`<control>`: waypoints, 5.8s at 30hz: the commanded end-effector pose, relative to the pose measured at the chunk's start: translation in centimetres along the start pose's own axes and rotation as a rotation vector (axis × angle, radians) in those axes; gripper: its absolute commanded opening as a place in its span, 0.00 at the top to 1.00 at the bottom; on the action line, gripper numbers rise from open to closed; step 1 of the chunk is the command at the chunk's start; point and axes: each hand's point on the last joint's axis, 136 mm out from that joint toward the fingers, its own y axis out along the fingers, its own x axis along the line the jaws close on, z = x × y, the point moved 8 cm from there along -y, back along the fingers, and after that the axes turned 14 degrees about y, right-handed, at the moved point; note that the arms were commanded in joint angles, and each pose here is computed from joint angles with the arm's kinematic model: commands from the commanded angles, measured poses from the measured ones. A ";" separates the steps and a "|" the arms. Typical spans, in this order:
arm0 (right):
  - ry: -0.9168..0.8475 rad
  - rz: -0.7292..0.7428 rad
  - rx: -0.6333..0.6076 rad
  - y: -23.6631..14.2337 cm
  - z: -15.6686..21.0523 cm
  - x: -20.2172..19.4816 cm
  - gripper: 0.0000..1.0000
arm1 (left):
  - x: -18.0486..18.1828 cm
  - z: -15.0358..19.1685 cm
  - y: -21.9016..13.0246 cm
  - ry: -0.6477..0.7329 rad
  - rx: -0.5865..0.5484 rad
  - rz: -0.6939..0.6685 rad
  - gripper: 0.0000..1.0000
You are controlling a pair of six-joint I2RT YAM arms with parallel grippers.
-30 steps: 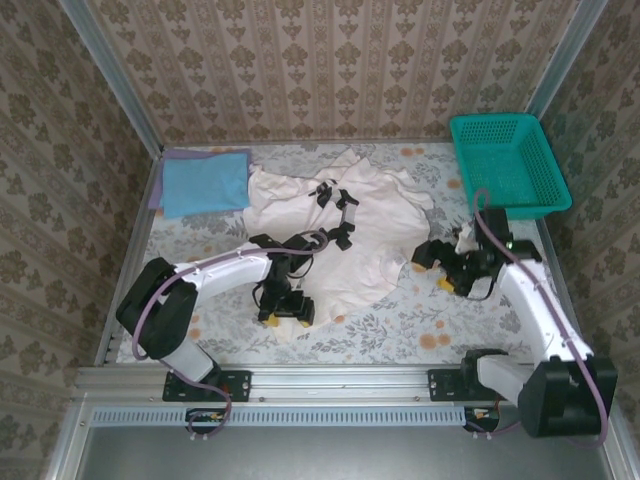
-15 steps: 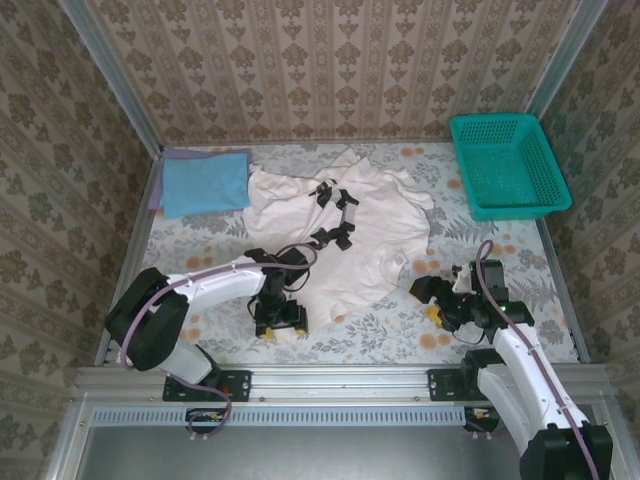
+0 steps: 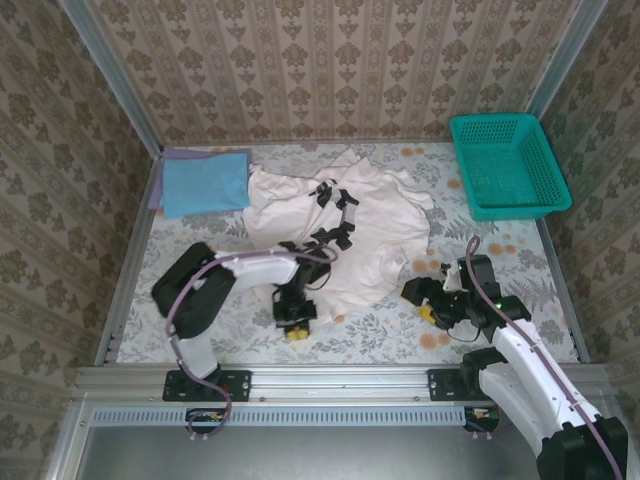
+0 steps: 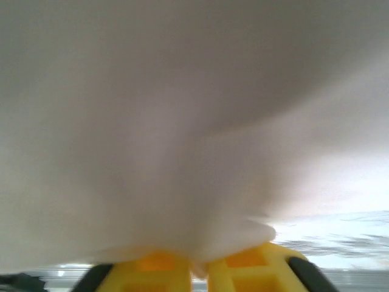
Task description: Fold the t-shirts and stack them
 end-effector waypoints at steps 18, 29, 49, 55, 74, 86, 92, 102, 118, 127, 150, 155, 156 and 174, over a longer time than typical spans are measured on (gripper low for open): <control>0.006 0.179 -0.472 -10.2 -2.0 3.6 0.18 | -26.7 -9.9 -8.7 0.556 -0.255 0.733 0.87; 0.107 0.113 -0.346 -7.5 -2.0 1.9 0.20 | -11.6 -8.5 -16.0 0.179 -0.530 0.501 0.24; 0.079 0.208 -0.342 0.4 -7.7 -3.2 0.61 | 17.0 -8.3 -17.6 -0.421 -0.768 0.521 0.30; 0.052 0.171 -0.381 0.7 -8.3 -3.4 0.65 | 17.1 -9.4 -16.8 -0.417 -0.739 0.513 0.30; 0.085 0.190 -0.345 1.6 -9.7 -3.1 1.00 | 14.6 -10.8 -15.7 -0.346 -0.675 0.437 0.33; 0.113 0.015 -0.330 -3.5 -6.9 2.0 1.00 | 18.4 -13.2 -17.0 -0.362 -0.686 0.188 0.39; 0.125 0.020 -0.289 -4.6 -6.2 3.2 1.00 | 19.3 -16.4 -16.4 -0.314 -0.659 0.138 0.43; 0.109 0.038 -0.268 -5.7 -6.0 4.4 1.00 | 19.2 -21.6 -15.6 -0.243 -0.604 0.108 0.75; 0.051 0.061 -0.264 -6.3 -7.4 6.6 1.00 | 12.7 -7.6 -18.9 -0.228 -0.447 0.040 0.57; 0.041 0.095 -0.237 -5.5 -8.2 6.2 1.00 | 18.4 -6.6 -17.9 -0.403 -0.492 0.080 0.38; 0.102 0.078 -0.207 -4.5 -7.9 5.3 1.00 | 25.1 -11.9 -13.3 -0.312 -0.591 0.171 0.50; 0.097 0.083 -0.200 -4.7 -7.7 5.2 1.00 | 25.3 -13.0 -13.4 -0.291 -0.640 0.163 0.51; 0.097 0.083 -0.197 -4.7 -7.6 5.2 1.00 | 25.4 -13.1 -13.6 -0.288 -0.650 0.159 0.51; 0.100 0.084 -0.194 -4.6 -7.6 5.1 1.00 | 25.5 -14.7 -13.0 -0.235 -0.642 0.132 0.70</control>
